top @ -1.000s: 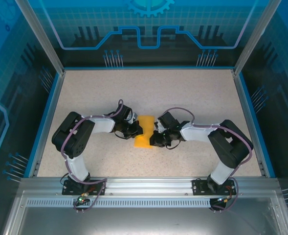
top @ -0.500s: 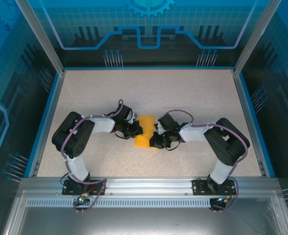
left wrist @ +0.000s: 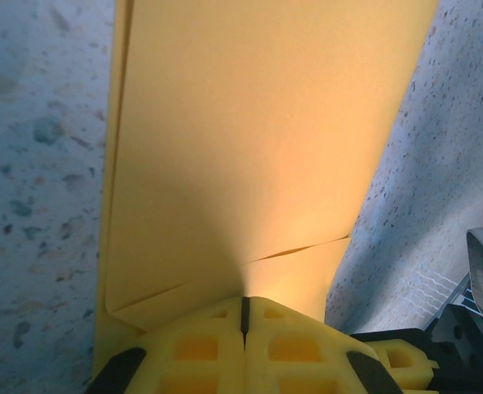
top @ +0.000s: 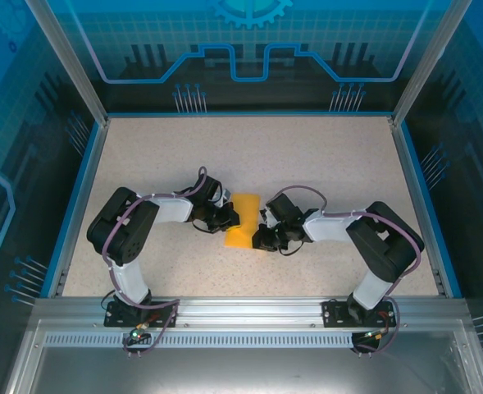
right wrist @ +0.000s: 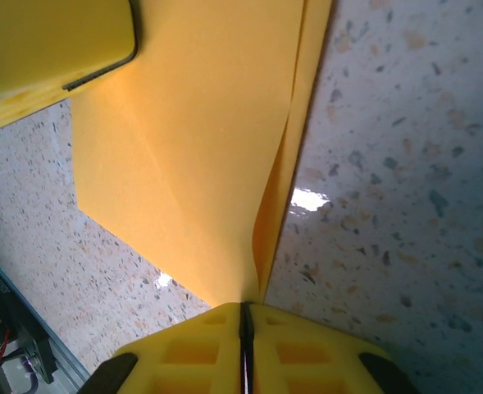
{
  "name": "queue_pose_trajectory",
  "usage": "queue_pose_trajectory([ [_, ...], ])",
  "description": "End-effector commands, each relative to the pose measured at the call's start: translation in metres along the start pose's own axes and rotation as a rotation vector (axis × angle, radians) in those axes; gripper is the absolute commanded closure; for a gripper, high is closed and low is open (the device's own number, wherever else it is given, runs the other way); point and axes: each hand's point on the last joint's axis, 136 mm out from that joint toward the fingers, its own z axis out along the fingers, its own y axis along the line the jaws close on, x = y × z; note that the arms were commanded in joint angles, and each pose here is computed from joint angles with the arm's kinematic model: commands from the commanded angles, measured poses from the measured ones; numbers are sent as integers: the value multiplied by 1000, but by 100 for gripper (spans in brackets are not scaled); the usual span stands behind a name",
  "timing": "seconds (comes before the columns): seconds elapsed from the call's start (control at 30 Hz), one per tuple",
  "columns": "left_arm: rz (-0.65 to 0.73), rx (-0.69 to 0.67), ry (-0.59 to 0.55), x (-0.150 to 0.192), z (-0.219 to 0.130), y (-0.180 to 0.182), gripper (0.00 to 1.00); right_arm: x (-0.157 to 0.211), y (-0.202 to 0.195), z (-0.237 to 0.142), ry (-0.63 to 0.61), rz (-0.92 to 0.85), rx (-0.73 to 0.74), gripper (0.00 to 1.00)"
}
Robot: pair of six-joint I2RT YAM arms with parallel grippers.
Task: Fold a paper plane with a square sheet of paper (pick it up from the middle)
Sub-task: Turn over the paper at the center of the table.
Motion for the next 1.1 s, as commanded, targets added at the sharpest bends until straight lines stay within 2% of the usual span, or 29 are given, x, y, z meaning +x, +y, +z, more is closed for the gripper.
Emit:
queue_pose_trajectory([
  [0.0,-38,-117,29,14,5,33,98,13,-12,-7,22,22,58,88],
  [0.17,-38,-59,2,7,-3,13,97,-25,-6,-33,-119,42,98,79],
  [0.33,-6,-27,-19,-2,-14,-8,96,-46,4,-27,-130,71,25,69],
  [0.5,11,-10,-28,-7,-18,-19,93,-55,5,-16,-115,93,24,64],
  [0.8,23,-40,-31,-6,-21,-15,91,-54,-2,2,-74,112,21,63],
  [1.07,6,-63,-7,-5,-10,-4,93,-60,10,2,-92,99,-41,72],
])
